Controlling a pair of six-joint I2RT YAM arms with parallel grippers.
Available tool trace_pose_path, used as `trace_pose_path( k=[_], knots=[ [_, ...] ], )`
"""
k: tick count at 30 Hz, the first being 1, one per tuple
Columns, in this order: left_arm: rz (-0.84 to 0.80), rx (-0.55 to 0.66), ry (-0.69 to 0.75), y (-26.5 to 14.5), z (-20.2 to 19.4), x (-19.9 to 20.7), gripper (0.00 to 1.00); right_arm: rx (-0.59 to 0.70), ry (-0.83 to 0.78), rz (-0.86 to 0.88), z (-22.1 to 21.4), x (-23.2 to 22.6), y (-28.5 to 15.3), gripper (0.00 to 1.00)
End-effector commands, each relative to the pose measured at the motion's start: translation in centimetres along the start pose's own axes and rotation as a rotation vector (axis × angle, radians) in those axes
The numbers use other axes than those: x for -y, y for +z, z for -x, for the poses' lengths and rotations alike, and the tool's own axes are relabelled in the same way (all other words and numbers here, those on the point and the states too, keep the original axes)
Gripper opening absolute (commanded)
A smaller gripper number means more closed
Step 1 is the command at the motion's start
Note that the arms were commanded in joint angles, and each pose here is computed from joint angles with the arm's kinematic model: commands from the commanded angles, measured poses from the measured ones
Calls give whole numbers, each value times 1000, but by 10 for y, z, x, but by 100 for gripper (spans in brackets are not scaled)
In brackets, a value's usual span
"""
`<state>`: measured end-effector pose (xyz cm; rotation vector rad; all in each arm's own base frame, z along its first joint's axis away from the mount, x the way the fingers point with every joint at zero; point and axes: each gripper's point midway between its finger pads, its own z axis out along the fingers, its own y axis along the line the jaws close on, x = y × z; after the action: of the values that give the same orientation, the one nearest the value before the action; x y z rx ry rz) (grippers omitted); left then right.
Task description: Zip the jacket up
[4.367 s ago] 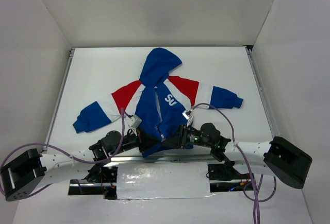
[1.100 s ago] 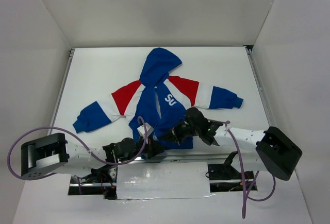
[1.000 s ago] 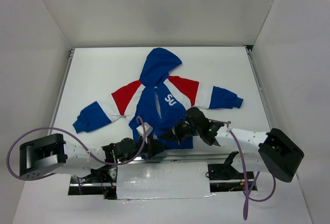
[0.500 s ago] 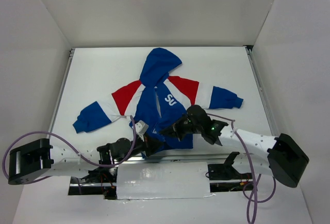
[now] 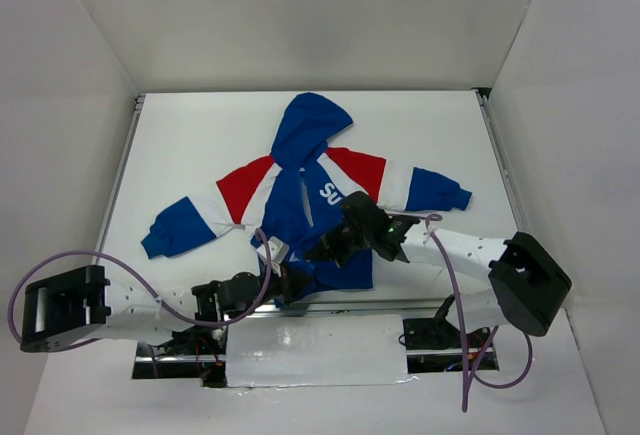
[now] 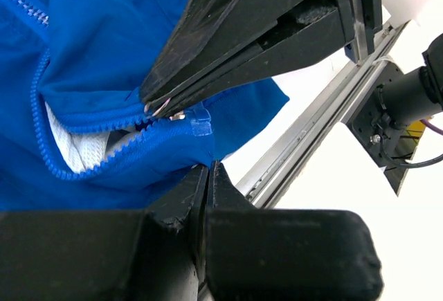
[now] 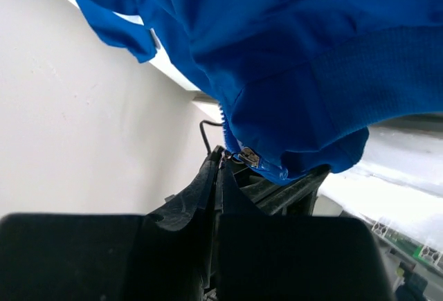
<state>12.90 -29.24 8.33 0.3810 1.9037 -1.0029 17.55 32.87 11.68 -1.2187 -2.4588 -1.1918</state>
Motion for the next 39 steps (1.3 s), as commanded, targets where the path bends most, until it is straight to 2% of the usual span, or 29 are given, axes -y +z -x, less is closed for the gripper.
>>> trace_pose_path(
  k=[1, 4, 5, 7, 9, 10, 11, 13, 17, 18, 23, 25, 27, 28, 32, 36, 39],
  knots=[
    [-224, -312, 2, -37, -69, 40, 0, 286, -23, 538, 33, -138, -58, 0],
    [-251, -247, -2, -41, -49, 48, 0, 313, -32, 559, 34, -117, -65, 0],
    [-214, -268, 6, -43, -53, 40, 0, 310, -44, 528, 35, -104, -59, 0],
    [-151, -195, -17, -42, -29, 37, 0, 305, -71, 503, 30, -88, -60, 0],
    [-75, -189, -39, -46, -22, 27, 0, 303, -93, 463, 25, -56, -48, 0],
    [-71, -136, -58, -49, -8, 27, 0, 282, -105, 471, 18, -49, -47, 0],
    [-62, -122, -66, -50, -4, 26, 0, 257, -111, 431, 13, -29, -38, 0],
    [-47, -90, -72, -56, 6, 23, 0, 216, -123, 416, 2, -17, -32, 0],
    [5, -80, -77, -61, 15, 15, 1, 128, -161, 399, -24, -3, -24, 0],
    [19, -90, -79, -62, 13, 14, 3, 125, -166, 401, -27, -4, -24, 0],
    [39, -153, -88, -63, 2, 13, 38, 125, -194, 417, -43, -10, -25, 0],
    [32, -146, -113, -63, 4, 15, 50, 117, -196, 416, -48, -10, -23, 0],
    [17, -121, -132, -63, 9, 18, 58, 124, -194, 396, -48, -7, -19, 0],
    [5, -98, -156, -64, 14, 20, 66, 126, -192, 397, -50, -7, -19, 0],
    [-43, -10, -220, -66, 34, 29, 75, 114, -192, 393, -55, -4, -16, 0],
    [-46, 66, -303, -66, 53, 33, 77, 112, -202, 390, -60, -3, -16, 0],
    [-33, 79, -322, -62, 57, 34, 77, 99, -200, 403, -64, -4, -18, 0]
  ],
)
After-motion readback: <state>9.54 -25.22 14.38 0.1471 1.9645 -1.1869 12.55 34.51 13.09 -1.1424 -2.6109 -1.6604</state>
